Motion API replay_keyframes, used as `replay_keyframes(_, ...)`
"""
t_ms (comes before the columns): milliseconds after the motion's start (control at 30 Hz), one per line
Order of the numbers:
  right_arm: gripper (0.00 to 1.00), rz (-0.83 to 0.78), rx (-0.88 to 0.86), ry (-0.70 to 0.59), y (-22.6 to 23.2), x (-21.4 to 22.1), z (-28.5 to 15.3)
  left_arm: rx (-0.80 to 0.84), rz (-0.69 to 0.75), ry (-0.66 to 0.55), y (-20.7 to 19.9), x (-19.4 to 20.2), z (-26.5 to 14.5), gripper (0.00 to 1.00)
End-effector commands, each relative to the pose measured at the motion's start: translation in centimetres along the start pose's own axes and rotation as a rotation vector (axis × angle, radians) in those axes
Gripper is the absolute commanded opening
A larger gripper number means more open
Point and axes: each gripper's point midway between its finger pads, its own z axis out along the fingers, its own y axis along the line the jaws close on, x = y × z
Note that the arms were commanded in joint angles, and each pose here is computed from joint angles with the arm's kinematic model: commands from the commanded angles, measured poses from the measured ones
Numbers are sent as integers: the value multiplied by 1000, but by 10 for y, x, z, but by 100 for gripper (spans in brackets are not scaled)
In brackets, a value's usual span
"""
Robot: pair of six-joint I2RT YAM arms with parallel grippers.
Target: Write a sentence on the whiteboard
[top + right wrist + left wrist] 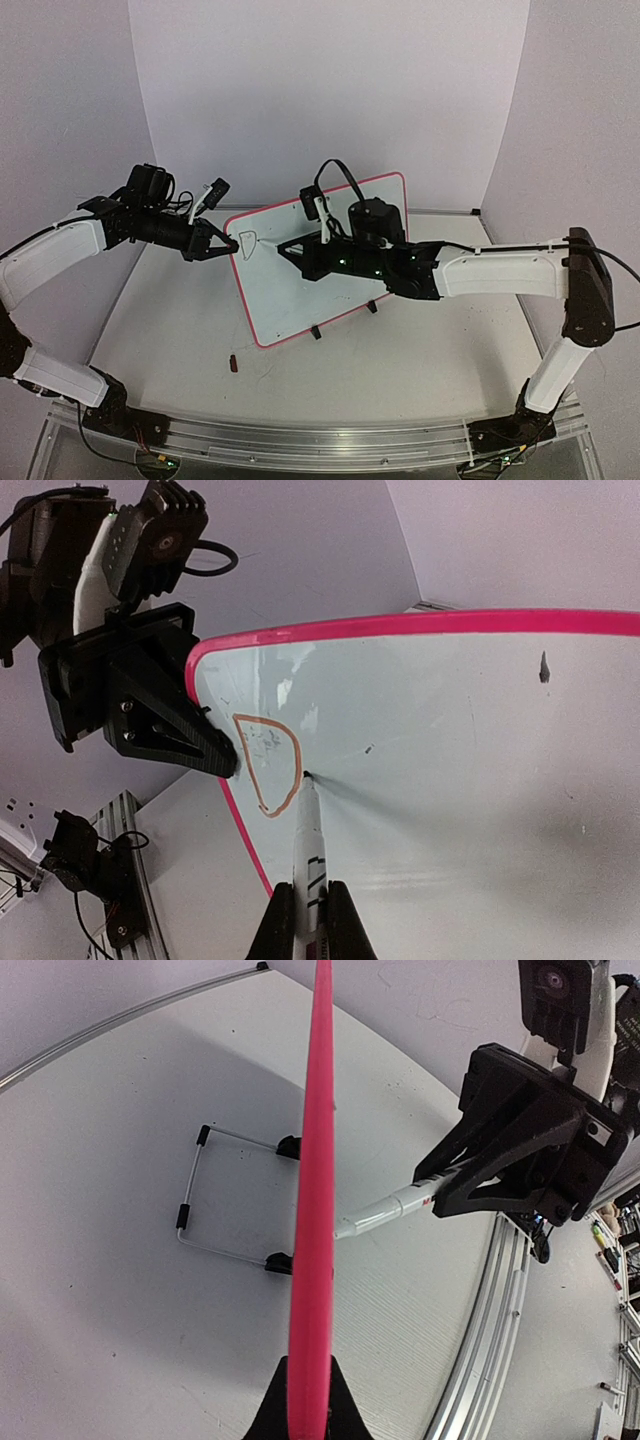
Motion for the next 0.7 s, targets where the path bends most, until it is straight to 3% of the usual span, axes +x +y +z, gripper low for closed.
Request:
replay_keyframes(0, 0, 12, 74, -53, -12, -16, -8, 11, 35, -7, -3, -4, -1, 0)
replay_keyframes(667, 0, 53, 58, 27, -17, 19, -7, 11, 33, -5, -3, -3, 0, 0)
